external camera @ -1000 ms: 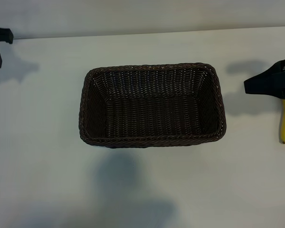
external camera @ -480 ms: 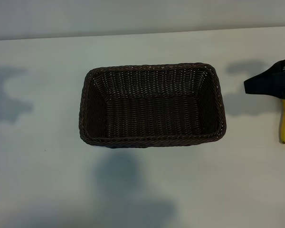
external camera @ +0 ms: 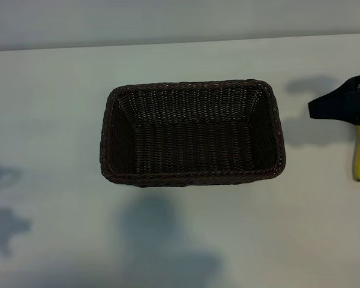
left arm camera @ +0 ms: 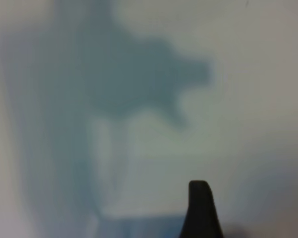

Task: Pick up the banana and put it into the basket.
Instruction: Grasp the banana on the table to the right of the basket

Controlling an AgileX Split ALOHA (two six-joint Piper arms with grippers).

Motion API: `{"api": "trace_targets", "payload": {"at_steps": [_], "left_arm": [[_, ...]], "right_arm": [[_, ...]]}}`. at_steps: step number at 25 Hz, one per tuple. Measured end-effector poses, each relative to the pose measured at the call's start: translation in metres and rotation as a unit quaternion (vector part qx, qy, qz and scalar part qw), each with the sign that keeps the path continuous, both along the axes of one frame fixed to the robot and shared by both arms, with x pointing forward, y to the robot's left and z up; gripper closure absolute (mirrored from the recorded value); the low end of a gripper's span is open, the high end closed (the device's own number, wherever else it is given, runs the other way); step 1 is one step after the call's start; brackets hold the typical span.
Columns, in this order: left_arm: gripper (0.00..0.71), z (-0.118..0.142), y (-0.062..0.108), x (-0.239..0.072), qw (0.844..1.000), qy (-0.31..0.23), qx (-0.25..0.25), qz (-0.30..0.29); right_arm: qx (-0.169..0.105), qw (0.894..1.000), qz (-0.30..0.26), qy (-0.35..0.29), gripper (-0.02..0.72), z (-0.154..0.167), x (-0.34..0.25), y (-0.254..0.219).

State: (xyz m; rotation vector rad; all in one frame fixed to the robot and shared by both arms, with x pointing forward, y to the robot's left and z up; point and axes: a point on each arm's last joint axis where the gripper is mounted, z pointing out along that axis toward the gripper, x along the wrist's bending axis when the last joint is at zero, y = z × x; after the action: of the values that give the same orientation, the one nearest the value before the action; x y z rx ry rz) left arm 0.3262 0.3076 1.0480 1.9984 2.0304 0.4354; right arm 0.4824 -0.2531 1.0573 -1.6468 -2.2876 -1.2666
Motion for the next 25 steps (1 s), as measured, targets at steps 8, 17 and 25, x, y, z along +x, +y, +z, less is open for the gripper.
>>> {"api": "trace_targets", "payload": {"at_steps": [8,17,25], "left_arm": [[0.17,-0.007,-0.003,-0.052,0.99,-0.143,0.01,-0.001],[0.17,-0.003,-0.005,-0.084,0.968,-0.249,0.017,-0.001],[0.17,-0.004,-0.006,-0.099,0.955,-0.296,0.02,-0.001]], "right_arm": [[0.0,1.0,0.0,0.0,0.182,0.0,0.0,0.0],[0.0,1.0,0.0,0.0,0.182,0.0,0.0,0.0],[0.002,1.0,-0.003,0.002,0.182,0.0,0.0,0.0]]}}
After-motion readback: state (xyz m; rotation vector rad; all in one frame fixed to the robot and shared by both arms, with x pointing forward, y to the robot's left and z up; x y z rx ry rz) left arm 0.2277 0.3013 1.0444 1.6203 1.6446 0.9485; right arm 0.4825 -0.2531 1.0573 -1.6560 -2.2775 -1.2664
